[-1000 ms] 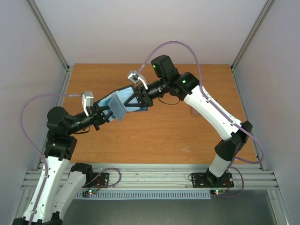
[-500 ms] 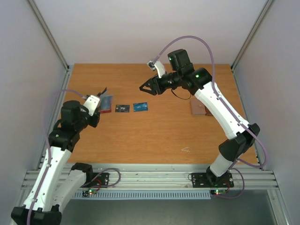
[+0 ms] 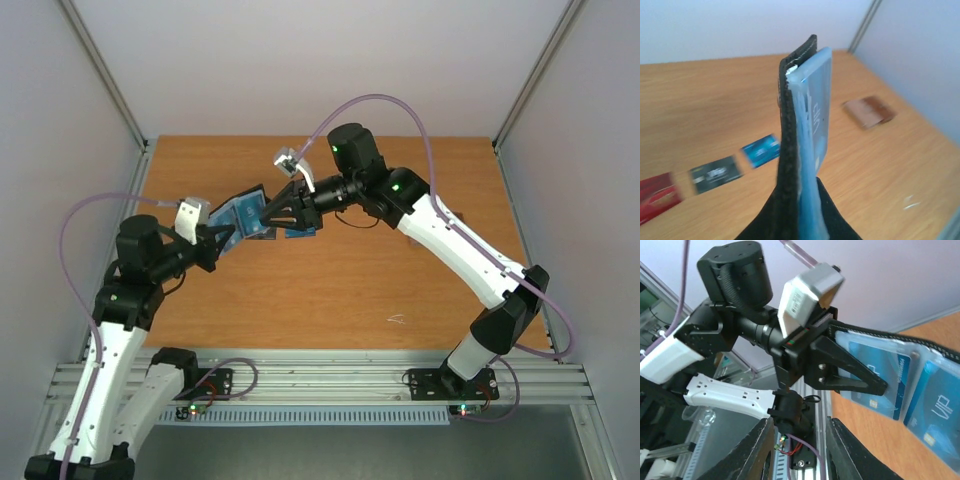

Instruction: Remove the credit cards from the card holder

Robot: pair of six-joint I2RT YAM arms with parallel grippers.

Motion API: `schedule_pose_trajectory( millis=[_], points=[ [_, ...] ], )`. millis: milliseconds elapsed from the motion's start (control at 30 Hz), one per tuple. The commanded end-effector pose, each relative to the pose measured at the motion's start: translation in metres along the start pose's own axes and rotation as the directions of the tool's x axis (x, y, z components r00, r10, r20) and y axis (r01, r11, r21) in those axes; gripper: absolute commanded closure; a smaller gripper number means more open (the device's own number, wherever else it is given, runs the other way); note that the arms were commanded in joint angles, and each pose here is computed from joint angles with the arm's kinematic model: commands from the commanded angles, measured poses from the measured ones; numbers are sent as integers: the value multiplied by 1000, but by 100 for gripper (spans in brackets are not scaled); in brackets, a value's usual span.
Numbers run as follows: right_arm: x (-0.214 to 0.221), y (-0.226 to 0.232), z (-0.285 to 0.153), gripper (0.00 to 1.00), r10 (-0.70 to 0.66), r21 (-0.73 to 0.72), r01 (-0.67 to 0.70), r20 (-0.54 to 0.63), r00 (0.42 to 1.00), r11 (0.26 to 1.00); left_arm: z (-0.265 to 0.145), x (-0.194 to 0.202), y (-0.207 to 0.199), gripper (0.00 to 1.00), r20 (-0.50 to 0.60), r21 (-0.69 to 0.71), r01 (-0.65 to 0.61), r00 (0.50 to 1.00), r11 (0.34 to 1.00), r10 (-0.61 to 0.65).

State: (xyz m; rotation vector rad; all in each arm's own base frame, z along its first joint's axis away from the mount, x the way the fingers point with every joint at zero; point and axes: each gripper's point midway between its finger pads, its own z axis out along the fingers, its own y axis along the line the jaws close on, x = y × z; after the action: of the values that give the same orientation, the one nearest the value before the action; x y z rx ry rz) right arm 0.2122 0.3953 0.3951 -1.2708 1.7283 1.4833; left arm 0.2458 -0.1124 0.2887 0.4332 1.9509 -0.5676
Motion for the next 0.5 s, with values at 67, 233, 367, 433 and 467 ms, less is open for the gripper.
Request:
schedule_pose_trajectory(
  millis=[67,233,367,433,467],
  points=[
    [-4,13,-4,73,-5,-78,8,36,999,997,-24,-72,-58,100,221,447,208,917,870,-333],
    [0,7,0,78,21,-69,-20,24,999,997,-50,-91,-91,100,268,595,56,926,801,-264],
    [-1,11,0,77,4,-91,-2,24,1000,996,-60,-93,-102,100,283,633,-6,933,774,-224],
    [-1,15,1,78,1,-111,1,23,1000,994,-62,-93,-105,100,286,644,-23,935,765,-212],
    [-2,16,1,78,2,-121,1,21,1000,993,-63,-93,-106,100,288,646,-30,935,763,-207]
  ],
)
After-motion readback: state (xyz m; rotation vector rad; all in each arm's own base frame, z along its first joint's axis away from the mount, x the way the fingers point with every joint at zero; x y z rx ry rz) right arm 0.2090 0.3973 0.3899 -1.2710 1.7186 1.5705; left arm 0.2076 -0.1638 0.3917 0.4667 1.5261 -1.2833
